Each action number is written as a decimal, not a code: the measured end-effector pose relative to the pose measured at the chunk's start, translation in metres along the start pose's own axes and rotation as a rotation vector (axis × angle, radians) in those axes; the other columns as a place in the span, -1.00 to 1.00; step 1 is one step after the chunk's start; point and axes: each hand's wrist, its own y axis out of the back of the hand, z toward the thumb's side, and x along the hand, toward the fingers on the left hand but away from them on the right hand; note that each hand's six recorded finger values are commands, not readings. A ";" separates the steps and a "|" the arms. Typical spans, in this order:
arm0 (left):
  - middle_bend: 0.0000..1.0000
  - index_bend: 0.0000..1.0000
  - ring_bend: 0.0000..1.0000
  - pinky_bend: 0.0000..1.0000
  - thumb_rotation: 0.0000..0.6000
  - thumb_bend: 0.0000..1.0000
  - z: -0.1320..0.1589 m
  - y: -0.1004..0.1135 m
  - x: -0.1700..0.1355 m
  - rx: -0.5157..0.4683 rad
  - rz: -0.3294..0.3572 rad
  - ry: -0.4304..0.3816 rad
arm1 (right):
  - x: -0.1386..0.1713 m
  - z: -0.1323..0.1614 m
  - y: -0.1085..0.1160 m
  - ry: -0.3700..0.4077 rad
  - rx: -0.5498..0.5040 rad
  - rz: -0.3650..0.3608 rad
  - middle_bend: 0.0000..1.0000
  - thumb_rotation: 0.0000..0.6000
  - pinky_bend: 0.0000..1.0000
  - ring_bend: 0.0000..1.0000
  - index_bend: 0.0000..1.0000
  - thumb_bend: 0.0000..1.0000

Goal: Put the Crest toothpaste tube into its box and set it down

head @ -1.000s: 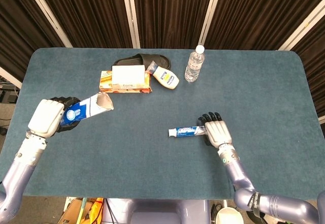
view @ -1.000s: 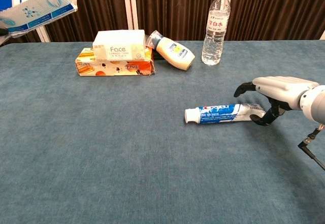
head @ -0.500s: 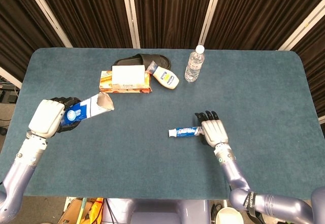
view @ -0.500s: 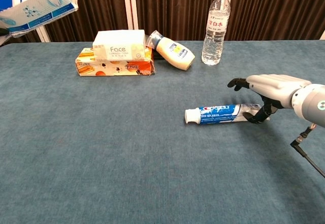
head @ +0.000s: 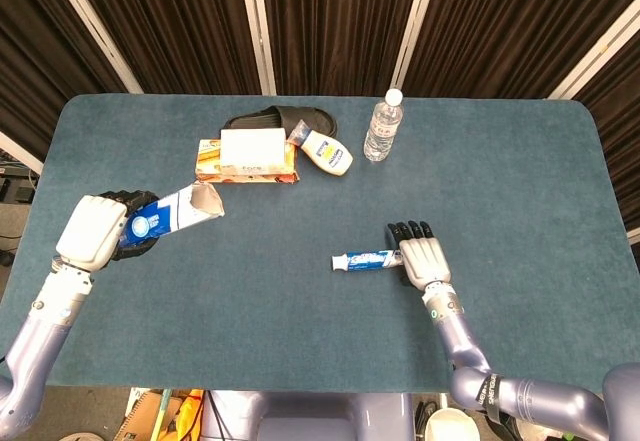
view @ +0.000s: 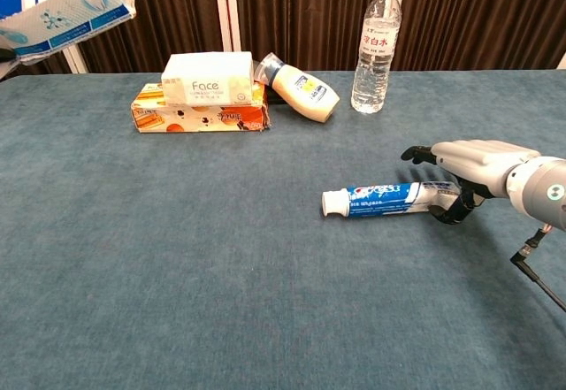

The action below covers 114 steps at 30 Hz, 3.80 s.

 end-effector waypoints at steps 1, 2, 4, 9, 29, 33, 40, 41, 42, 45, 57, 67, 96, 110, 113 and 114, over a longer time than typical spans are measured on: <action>0.10 -0.13 0.04 0.12 1.00 -0.22 0.000 0.000 0.000 -0.001 0.001 0.000 | 0.000 -0.001 0.000 -0.002 0.002 -0.004 -0.39 1.00 -0.39 -0.53 -0.25 -0.08; 0.10 -0.13 0.04 0.12 1.00 -0.22 0.000 0.000 0.000 0.000 0.001 -0.001 | -0.001 -0.001 0.001 -0.004 0.003 -0.009 -0.23 1.00 -0.23 -0.37 -0.07 -0.08; 0.10 -0.13 0.04 0.12 1.00 -0.22 0.000 -0.001 0.000 0.000 -0.001 -0.001 | -0.001 -0.003 0.002 -0.010 0.005 -0.025 0.17 1.00 0.22 0.02 0.38 -0.05; 0.10 -0.13 0.04 0.12 1.00 -0.22 0.000 -0.002 0.000 0.000 -0.003 -0.002 | -0.001 -0.004 0.004 -0.011 -0.014 -0.056 0.63 1.00 0.67 0.47 0.94 0.12; 0.10 -0.12 0.04 0.12 1.00 -0.22 -0.004 -0.011 0.003 -0.018 -0.019 0.013 | 0.032 -0.004 0.047 0.121 -0.048 -0.188 0.74 1.00 0.75 0.57 1.00 0.19; 0.10 -0.12 0.04 0.12 1.00 -0.22 -0.002 -0.013 0.010 -0.044 -0.010 0.009 | 0.041 -0.015 0.075 0.151 -0.030 -0.268 0.74 1.00 0.75 0.57 1.00 0.19; 0.11 -0.12 0.04 0.12 1.00 -0.22 0.005 -0.019 0.032 -0.096 0.002 -0.008 | 0.058 -0.049 0.127 0.143 -0.025 -0.401 0.75 1.00 0.75 0.57 1.00 0.19; 0.11 -0.12 0.04 0.12 1.00 -0.22 0.006 -0.020 0.035 -0.097 0.004 -0.010 | 0.060 -0.053 0.132 0.142 -0.028 -0.411 0.75 1.00 0.75 0.57 1.00 0.19; 0.11 -0.12 0.04 0.12 1.00 -0.22 0.007 -0.022 0.038 -0.099 0.006 -0.013 | 0.062 -0.057 0.138 0.141 -0.032 -0.421 0.75 1.00 0.75 0.57 1.00 0.19; 0.11 -0.12 0.04 0.12 1.00 -0.22 0.011 -0.027 0.045 -0.101 0.010 -0.022 | 0.071 -0.069 0.156 0.146 -0.047 -0.451 0.75 1.00 0.75 0.57 1.00 0.19; 0.11 -0.13 0.04 0.12 1.00 -0.22 0.033 -0.047 0.069 -0.079 0.032 -0.135 | 0.100 -0.084 0.218 0.220 -0.002 -0.571 0.75 1.00 0.75 0.57 1.00 0.19; 0.11 -0.12 0.04 0.12 1.00 -0.22 0.063 -0.063 0.085 -0.036 -0.014 -0.251 | 0.125 -0.085 0.259 0.277 0.059 -0.660 0.75 1.00 0.75 0.57 1.00 0.19; 0.09 -0.15 0.04 0.12 1.00 -0.22 0.096 -0.068 0.101 -0.159 0.239 -0.320 | 0.158 -0.057 0.272 0.415 0.033 -0.644 0.75 1.00 0.75 0.57 1.00 0.19; 0.09 -0.15 0.04 0.12 1.00 -0.22 0.130 -0.075 0.114 -0.159 0.224 -0.380 | 0.163 -0.037 0.271 0.473 0.024 -0.632 0.75 1.00 0.75 0.57 1.00 0.19; 0.09 -0.15 0.04 0.12 1.00 -0.22 0.139 -0.076 0.116 -0.155 0.219 -0.392 | 0.163 -0.034 0.269 0.481 0.020 -0.627 0.75 1.00 0.75 0.57 1.00 0.19; 0.09 -0.15 0.04 0.12 1.00 -0.22 0.141 -0.076 0.116 -0.157 0.218 -0.395 | 0.163 -0.033 0.269 0.482 0.020 -0.625 0.75 1.00 0.75 0.57 1.00 0.19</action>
